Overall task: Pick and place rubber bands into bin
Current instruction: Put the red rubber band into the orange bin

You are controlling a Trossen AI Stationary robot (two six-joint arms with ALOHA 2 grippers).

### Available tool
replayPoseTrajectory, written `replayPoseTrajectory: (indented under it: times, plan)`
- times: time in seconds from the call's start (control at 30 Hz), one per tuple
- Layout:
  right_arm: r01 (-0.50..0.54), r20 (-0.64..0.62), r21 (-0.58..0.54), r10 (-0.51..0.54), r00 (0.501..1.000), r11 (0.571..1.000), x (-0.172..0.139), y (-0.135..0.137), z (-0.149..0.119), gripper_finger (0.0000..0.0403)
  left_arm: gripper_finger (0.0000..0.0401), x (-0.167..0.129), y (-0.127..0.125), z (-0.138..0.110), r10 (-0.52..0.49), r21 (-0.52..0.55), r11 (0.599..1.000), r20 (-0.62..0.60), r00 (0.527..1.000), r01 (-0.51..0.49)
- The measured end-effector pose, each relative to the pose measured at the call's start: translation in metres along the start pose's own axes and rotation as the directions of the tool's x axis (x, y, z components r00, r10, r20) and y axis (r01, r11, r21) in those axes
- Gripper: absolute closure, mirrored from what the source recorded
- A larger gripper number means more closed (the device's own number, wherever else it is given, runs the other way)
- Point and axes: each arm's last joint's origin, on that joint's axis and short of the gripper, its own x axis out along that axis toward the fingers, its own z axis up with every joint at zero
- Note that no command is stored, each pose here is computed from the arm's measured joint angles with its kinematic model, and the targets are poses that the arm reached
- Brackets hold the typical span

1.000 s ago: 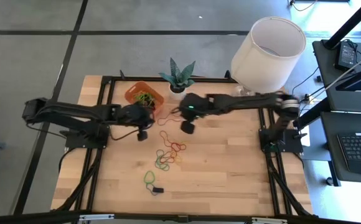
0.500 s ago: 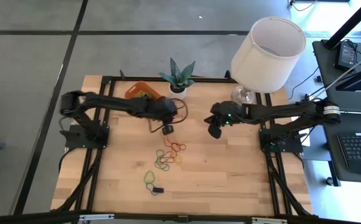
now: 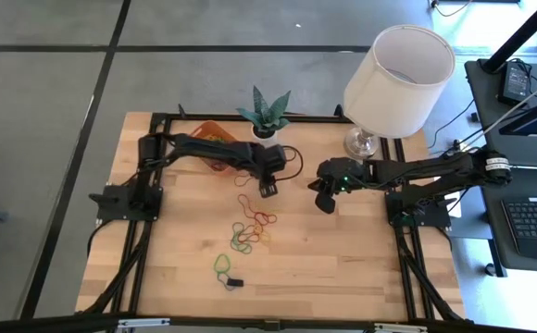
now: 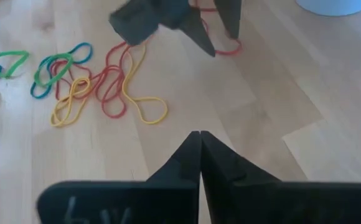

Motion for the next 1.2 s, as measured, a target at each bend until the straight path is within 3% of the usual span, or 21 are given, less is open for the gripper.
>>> replayPoseTrajectory:
  times: [0.27, 0.37, 0.47, 0.6, 0.97, 1.2]
  plan:
    - [0.002, -0.007, -0.039, -0.002, 1.000, 0.999, 0.000, 0.000, -0.001, 0.0392, 0.0263, 0.023, -0.002, -0.008, -0.004, -0.030, 1.000, -0.078, 0.997, 0.001]
    - [0.002, -0.006, -0.051, -0.002, 1.000, 0.999, 0.000, 0.000, -0.001, 0.0391, 0.0303, 0.022, -0.006, -0.009, 0.003, -0.017, 1.000, -0.089, 0.996, -0.004]
    - [0.002, -0.006, -0.053, -0.002, 1.000, 0.999, 0.000, 0.000, -0.001, 0.0391, 0.0375, 0.016, -0.010, -0.010, 0.022, 0.007, 1.000, -0.092, 0.995, -0.021]
    - [0.002, -0.005, -0.055, -0.002, 1.000, 0.998, 0.000, 0.000, 0.000, 0.0391, 0.0398, 0.004, -0.015, -0.014, 0.038, 0.022, 0.999, -0.117, 0.992, -0.035]
    - [0.001, -0.001, -0.050, -0.001, 1.000, 0.999, 0.000, 0.000, 0.000, 0.0391, 0.0399, -0.097, -0.018, -0.001, 0.054, -0.005, 0.999, 0.104, 0.993, -0.053]
    - [-0.003, 0.021, -0.044, 0.004, 1.000, 0.999, 0.000, 0.001, 0.002, 0.0391, 0.0399, -0.164, -0.003, -0.008, 0.139, -0.056, 0.990, 0.238, 0.961, -0.129]
